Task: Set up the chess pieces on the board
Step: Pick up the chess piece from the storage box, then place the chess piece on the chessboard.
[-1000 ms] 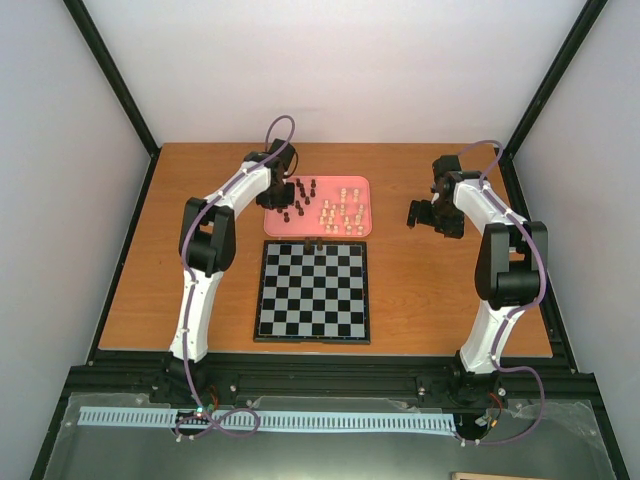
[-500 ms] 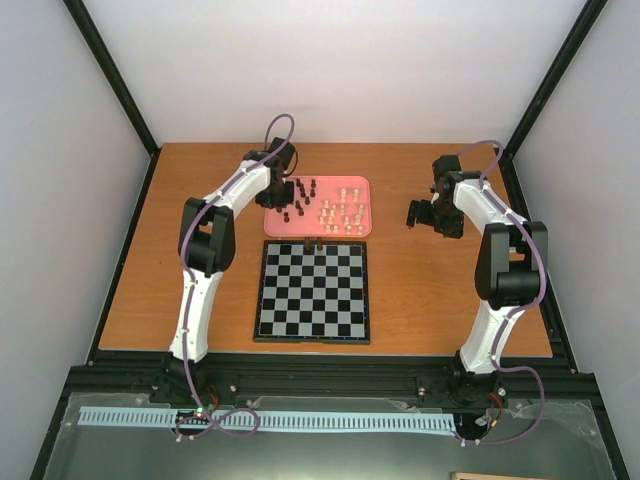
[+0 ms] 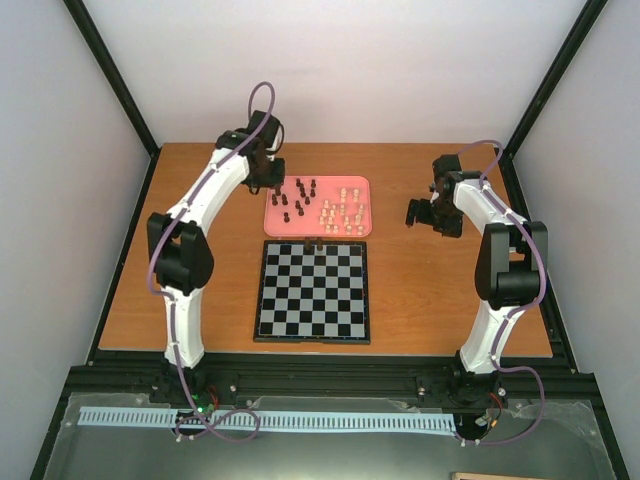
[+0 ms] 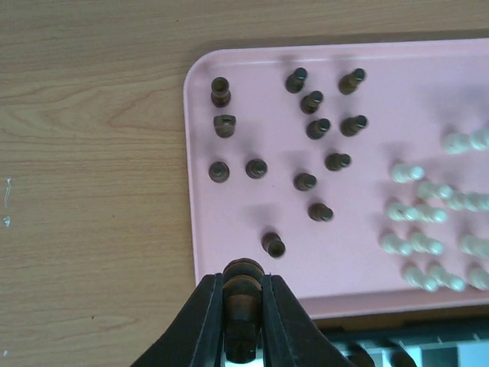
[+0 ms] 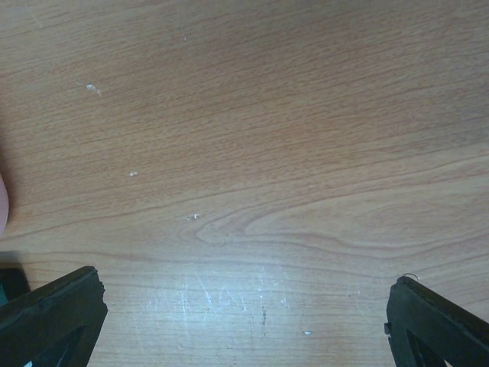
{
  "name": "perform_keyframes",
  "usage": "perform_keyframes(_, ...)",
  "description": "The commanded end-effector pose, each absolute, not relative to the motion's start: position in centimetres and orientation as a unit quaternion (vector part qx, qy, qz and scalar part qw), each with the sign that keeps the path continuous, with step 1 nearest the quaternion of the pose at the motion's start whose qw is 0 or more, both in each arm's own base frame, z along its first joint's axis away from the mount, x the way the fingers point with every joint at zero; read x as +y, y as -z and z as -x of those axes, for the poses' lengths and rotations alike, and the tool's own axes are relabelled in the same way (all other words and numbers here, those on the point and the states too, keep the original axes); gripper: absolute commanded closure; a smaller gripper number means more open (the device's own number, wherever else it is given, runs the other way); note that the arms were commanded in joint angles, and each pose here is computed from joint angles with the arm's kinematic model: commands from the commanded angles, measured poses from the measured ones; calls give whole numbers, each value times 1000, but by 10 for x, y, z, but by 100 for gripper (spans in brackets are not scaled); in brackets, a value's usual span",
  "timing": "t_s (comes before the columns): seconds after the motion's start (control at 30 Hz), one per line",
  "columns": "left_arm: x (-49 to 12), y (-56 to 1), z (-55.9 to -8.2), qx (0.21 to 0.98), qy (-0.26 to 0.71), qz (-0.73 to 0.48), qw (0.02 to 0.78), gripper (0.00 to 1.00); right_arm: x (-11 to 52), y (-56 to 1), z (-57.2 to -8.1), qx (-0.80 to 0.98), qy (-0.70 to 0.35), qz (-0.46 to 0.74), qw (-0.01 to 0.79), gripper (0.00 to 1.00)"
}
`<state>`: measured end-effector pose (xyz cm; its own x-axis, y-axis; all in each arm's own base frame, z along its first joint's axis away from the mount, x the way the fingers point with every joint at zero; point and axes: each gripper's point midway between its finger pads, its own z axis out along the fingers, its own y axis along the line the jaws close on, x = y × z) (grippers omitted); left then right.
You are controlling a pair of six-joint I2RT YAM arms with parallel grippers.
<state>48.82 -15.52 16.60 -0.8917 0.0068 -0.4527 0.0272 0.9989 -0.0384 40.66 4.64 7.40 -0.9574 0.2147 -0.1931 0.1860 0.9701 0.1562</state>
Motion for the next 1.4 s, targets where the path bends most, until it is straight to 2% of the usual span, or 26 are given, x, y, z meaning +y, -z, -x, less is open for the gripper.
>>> perform_keyframes(0.0,-168,-195,-463,970,72,-47,227,99,52,-89,-411,983,-83,-98,130,0)
perform_keyframes(0.23,-210,-244,-434,943,214,-105,233,99,53,-86,-399,982,-90,-103,133,0)
perform_keyframes(0.53,-234,-280,-403,904,333,-156,218,99,53,-85,-394,981,-93,-107,135,0)
perform_keyframes(0.67,-222,-281,-399,913,309,-142,226,99,53,-87,-395,980,-94,-107,139,0)
perform_keyframes(0.97,-172,-246,-370,955,207,-49,206,99,53,-82,-388,982,-92,-104,129,0)
perform_keyframes(1.13,-146,-209,-357,968,153,9,198,99,55,-77,-385,982,-94,-106,124,0)
perform_keyframes(1.37,-145,-164,-350,974,123,27,190,99,59,-77,-386,983,-88,-101,124,0)
